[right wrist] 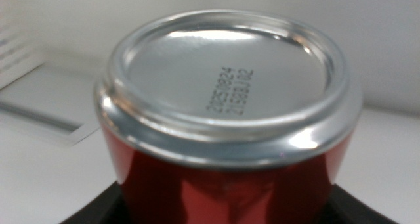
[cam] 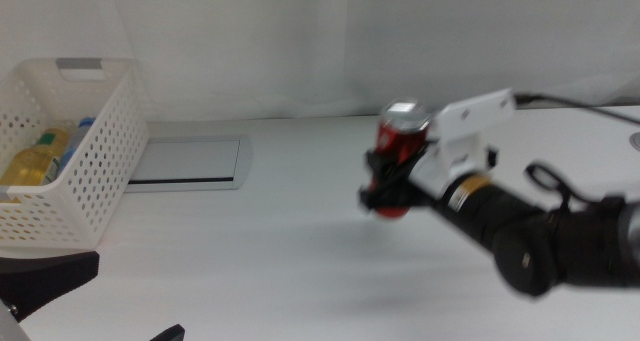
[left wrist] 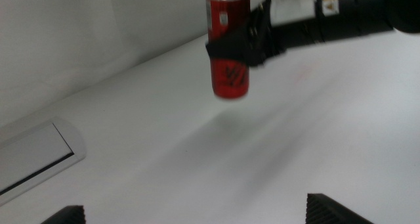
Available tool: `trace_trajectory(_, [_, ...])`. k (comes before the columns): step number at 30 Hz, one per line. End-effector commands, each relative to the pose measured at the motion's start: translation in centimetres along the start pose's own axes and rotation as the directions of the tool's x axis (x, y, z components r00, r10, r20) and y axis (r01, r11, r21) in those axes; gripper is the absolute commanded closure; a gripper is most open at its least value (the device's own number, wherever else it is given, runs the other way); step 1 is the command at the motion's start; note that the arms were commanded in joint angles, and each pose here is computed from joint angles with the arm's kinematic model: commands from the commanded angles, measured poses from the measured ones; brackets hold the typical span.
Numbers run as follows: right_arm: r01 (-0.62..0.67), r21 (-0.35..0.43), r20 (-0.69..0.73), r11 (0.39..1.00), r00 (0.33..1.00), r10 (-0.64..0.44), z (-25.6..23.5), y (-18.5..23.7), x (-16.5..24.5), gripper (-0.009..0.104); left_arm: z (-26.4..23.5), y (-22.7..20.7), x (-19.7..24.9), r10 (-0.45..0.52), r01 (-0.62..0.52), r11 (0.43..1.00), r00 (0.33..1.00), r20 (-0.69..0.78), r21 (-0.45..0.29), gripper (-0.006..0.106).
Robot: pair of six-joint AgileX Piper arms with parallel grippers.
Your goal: Use arms to grab the bottles and put them into the dustbin to the left of the table.
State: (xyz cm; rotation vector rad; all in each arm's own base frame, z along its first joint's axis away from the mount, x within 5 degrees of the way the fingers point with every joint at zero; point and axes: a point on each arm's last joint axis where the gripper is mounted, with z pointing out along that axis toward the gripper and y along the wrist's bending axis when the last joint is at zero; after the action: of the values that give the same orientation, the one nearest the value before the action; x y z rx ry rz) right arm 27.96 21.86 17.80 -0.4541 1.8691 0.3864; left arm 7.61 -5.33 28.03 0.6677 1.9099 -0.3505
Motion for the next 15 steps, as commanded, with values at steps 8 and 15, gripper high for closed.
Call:
trace_trajectory(8, [0.078, -0.082, 0.035, 0.994, 0.997, -0.075, -2.2, 5.7, 0.9, 0.097, 0.0, -0.1, 0.0, -0.015, 0.015, 1.000, 1.000, 0.008, 0.012, 0.014])
trace_trajectory(15, [0.088, -0.081, -0.020, 0.993, 0.996, -0.090, -1.4, 6.4, 3.1, 0.097, 0.0, -0.1, 0.0, -0.015, 0.015, 1.000, 1.000, 0.008, 0.012, 0.014])
